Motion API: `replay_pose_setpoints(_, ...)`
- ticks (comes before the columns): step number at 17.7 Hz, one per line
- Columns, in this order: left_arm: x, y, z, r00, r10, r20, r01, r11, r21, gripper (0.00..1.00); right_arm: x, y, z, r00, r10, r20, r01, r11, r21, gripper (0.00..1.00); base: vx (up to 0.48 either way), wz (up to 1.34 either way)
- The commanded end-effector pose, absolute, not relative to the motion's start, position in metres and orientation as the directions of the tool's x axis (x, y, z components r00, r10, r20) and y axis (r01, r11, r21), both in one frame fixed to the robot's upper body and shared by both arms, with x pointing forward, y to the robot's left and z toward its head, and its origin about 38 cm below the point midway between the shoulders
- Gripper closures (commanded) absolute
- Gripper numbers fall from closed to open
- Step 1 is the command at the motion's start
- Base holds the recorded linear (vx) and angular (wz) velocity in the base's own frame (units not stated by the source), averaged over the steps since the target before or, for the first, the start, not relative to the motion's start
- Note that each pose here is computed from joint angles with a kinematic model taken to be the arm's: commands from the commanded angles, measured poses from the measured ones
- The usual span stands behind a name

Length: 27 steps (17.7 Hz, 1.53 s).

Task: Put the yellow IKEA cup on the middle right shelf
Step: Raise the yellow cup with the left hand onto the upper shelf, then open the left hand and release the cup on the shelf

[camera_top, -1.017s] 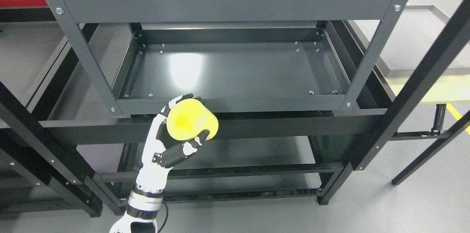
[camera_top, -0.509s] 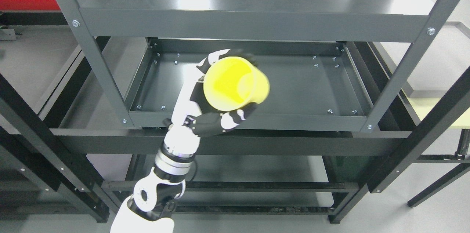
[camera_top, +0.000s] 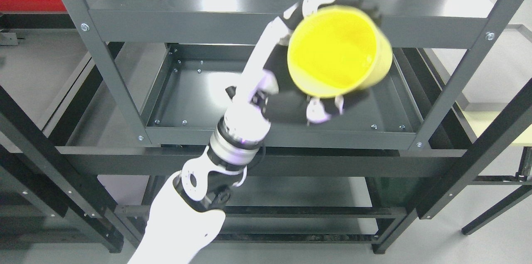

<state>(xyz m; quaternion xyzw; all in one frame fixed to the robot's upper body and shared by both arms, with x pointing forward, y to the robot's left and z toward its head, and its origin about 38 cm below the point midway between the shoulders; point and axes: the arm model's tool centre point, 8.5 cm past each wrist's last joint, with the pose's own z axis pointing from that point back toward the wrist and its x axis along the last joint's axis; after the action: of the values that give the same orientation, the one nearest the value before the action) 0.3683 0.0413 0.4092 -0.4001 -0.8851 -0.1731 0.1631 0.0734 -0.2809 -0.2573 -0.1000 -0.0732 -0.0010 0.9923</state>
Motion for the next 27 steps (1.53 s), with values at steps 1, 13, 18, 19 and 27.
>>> replay_pose_setpoints(1,0.393,0.073,0.485,-0.673,0.605,0.426,0.682,0.731,0.039,1.00,0.064,-0.291,-0.257,0.991,0.006,0.132,0.022,0.977,-0.213,0.01,0.000,0.00)
replay_pose_setpoints(13,0.522,0.132,0.511,-0.375,0.165,0.912,0.025,0.986,-0.168,0.93,0.064,-0.291,-0.257,0.991,0.006,0.132,0.022,0.977,-0.213,0.01,0.007,0.00)
replay_pose_setpoints(18,0.530,0.103,0.489,-0.256,0.043,0.966,0.046,0.998,-0.032,0.60,0.064,-0.291,-0.257,0.991,0.006,0.132,0.022,0.977,-0.213,0.01,0.000,0.00)
replay_pose_setpoints(19,0.531,0.099,0.484,-0.233,0.031,0.972,0.055,0.998,-0.019,0.51,0.064,-0.291,-0.257,0.991,0.006,0.132,0.022,0.977,-0.213,0.01,0.000,0.00)
replay_pose_setpoints(27,0.528,0.089,0.478,-0.182,0.056,0.982,0.166,0.986,-0.026,0.01,0.064,-0.291,-0.257,0.991,0.006,0.132,0.022,0.977,-0.213,0.01,0.000,0.00)
